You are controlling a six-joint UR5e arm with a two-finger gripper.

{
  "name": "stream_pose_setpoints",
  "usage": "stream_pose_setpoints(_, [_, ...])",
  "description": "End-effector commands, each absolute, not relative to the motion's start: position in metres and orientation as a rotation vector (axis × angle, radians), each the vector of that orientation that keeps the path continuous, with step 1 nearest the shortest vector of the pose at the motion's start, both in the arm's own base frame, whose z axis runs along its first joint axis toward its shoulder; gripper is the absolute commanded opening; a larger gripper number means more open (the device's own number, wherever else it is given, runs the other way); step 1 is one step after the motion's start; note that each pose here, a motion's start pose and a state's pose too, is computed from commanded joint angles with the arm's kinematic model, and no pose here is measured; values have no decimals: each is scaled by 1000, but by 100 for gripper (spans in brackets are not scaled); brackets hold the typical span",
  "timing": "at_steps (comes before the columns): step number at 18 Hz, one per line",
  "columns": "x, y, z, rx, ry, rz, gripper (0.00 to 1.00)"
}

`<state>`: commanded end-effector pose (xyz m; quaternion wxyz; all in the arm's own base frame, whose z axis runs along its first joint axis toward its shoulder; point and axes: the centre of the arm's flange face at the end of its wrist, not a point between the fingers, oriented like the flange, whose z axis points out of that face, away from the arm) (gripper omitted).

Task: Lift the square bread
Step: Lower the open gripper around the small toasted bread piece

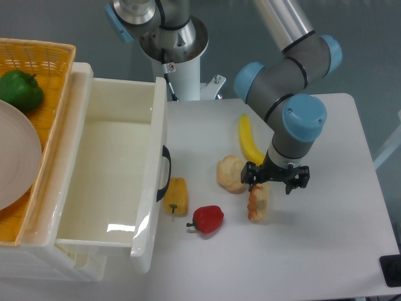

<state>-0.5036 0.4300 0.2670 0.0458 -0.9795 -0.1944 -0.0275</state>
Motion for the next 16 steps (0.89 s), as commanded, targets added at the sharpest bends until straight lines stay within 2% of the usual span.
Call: stream_pose_setpoints(16, [-502,449,231,-3031,-521,-134,100])
